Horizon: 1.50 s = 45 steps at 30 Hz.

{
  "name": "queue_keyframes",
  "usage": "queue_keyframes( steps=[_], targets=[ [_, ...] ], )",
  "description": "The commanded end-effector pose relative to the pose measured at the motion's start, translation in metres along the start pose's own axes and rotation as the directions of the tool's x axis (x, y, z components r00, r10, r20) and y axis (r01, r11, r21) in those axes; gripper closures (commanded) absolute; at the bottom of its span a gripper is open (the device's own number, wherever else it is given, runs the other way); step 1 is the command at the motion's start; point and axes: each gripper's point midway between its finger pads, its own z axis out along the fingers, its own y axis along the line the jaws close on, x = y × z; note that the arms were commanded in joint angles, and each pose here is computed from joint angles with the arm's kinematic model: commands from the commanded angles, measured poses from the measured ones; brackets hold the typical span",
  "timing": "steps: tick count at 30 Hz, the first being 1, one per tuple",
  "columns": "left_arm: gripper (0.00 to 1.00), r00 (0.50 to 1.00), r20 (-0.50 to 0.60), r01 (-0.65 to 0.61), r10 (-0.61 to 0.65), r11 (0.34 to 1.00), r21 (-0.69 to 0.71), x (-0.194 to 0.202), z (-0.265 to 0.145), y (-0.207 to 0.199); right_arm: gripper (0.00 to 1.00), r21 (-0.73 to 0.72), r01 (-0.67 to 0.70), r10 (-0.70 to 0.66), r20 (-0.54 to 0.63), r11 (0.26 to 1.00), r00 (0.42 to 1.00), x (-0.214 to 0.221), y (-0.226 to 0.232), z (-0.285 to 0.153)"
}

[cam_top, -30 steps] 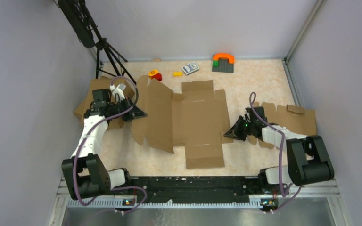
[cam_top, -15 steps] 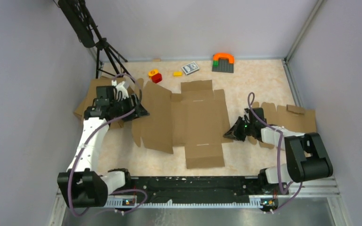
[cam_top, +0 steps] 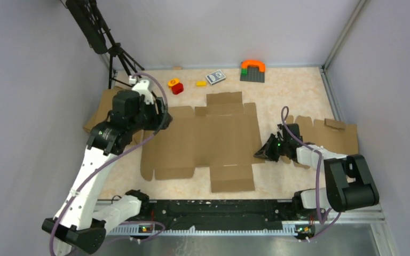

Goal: Fold the paper box

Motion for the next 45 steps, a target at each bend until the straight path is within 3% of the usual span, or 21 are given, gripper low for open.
queue_keyframes(
  steps=[1,8,11,20,33,40,45],
  targets=[
    [0.44,1.000,-0.012,-0.024,0.028,0.967,0.256,0.018,0.016,-0.069,1.00,0.036,0.015,-0.014,-0.029,0.999,0.999,0.022,-0.008,0.002],
    [0.75,0.971,-0.149,-0.076,0.187,0.830,0.552,0.111,0.051,-0.182,1.00,0.003,0.052,-0.052,-0.079,0.999,0.996,0.050,0.012,0.007],
    [1.00,0.952,-0.184,-0.075,0.244,0.770,0.633,0.147,0.059,-0.220,1.00,-0.009,0.078,-0.078,-0.060,0.997,0.995,0.044,0.021,0.001],
    [1.00,0.942,-0.191,-0.051,0.274,0.683,0.729,0.207,0.083,-0.277,1.00,0.018,0.175,-0.175,-0.002,0.984,0.985,0.023,0.041,-0.028],
    [1.00,0.920,-0.232,-0.043,0.316,0.670,0.741,0.264,0.113,-0.299,1.00,-0.014,0.126,-0.127,-0.075,0.992,0.989,0.032,0.025,-0.016],
    [1.00,0.945,-0.155,-0.081,0.290,0.662,0.745,0.243,0.085,-0.285,1.00,0.005,0.152,-0.152,-0.033,0.988,0.988,0.015,0.030,-0.023],
    [1.00,0.904,-0.164,-0.121,0.394,0.607,0.786,0.270,0.061,-0.290,1.00,0.008,0.160,-0.159,-0.032,0.987,0.987,0.008,0.031,-0.019]
  ],
)
